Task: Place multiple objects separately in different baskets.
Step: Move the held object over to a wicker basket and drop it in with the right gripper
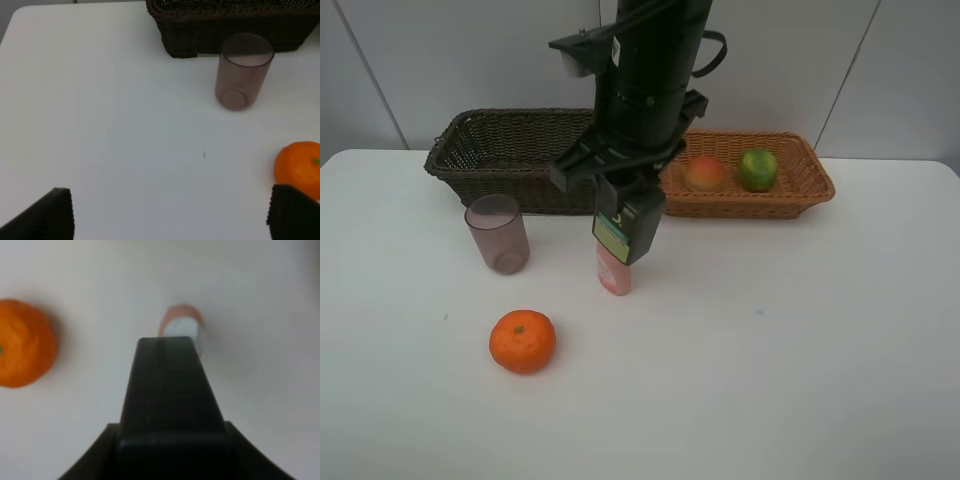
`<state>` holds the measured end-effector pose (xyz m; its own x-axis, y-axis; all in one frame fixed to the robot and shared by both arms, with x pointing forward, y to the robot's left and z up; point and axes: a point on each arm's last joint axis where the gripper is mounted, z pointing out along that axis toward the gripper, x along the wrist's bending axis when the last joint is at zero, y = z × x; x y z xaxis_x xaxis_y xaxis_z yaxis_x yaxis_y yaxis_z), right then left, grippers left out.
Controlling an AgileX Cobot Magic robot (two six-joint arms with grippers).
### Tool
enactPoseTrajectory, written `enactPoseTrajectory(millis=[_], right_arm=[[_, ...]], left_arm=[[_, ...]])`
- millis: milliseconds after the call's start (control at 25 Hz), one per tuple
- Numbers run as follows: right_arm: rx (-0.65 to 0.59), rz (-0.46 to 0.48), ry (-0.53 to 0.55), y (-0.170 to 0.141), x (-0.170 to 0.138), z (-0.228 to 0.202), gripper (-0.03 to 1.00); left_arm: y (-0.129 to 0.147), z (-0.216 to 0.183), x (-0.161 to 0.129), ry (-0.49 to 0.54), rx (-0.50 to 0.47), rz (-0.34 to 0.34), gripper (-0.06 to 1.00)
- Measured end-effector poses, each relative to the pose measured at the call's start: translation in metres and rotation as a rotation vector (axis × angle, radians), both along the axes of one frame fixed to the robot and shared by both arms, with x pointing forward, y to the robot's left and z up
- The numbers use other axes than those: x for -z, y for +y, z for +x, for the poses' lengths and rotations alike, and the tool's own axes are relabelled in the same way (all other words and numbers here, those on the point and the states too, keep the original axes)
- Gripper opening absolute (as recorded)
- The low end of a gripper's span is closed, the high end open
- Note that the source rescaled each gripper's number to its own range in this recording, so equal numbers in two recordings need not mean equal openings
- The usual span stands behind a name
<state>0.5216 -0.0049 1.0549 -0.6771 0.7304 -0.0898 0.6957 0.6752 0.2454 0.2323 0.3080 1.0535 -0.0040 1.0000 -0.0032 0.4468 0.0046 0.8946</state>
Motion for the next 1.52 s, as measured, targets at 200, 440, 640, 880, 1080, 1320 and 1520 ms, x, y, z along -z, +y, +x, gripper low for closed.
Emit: enactPoseTrajectory(millis=[200, 440, 640, 880, 1080, 1320, 1520], right_arm=[[0.031, 0.079, -0.075, 0.009, -0.023, 0.026, 0.02], [0.064, 0.142, -0.14, 0.018, -0.021, 0.06, 0.02], [0.073, 0.262, -0.266, 0.029, -0.009, 0.093, 0.02], [0.065, 0.385, -0.394, 0.041, 0.016, 0.122, 0.02], [0.062, 0.425, -0.436, 0.048, 0.048, 0.14, 0.02], [0.073, 0.431, -0.442, 0.048, 0.081, 0.154, 0.02], [0.081, 0.424, -0.436, 0.046, 0.1, 0.161, 0.02]], left_arm=[[0.0, 0.0, 0.0, 0.0, 0.0, 0.0, 1.0], [0.0, 0.0, 0.0, 0.0, 0.0, 0.0, 1.0], [0.0, 0.0, 0.0, 0.0, 0.0, 0.0, 1.0], [0.0, 0.0, 0.0, 0.0, 0.0, 0.0, 1.0], [0.0, 0.0, 0.0, 0.0, 0.0, 0.0, 1.0], [0.0, 0.0, 0.0, 0.0, 0.0, 0.0, 1.0], [0.0, 0.0, 0.0, 0.0, 0.0, 0.0, 1.0]])
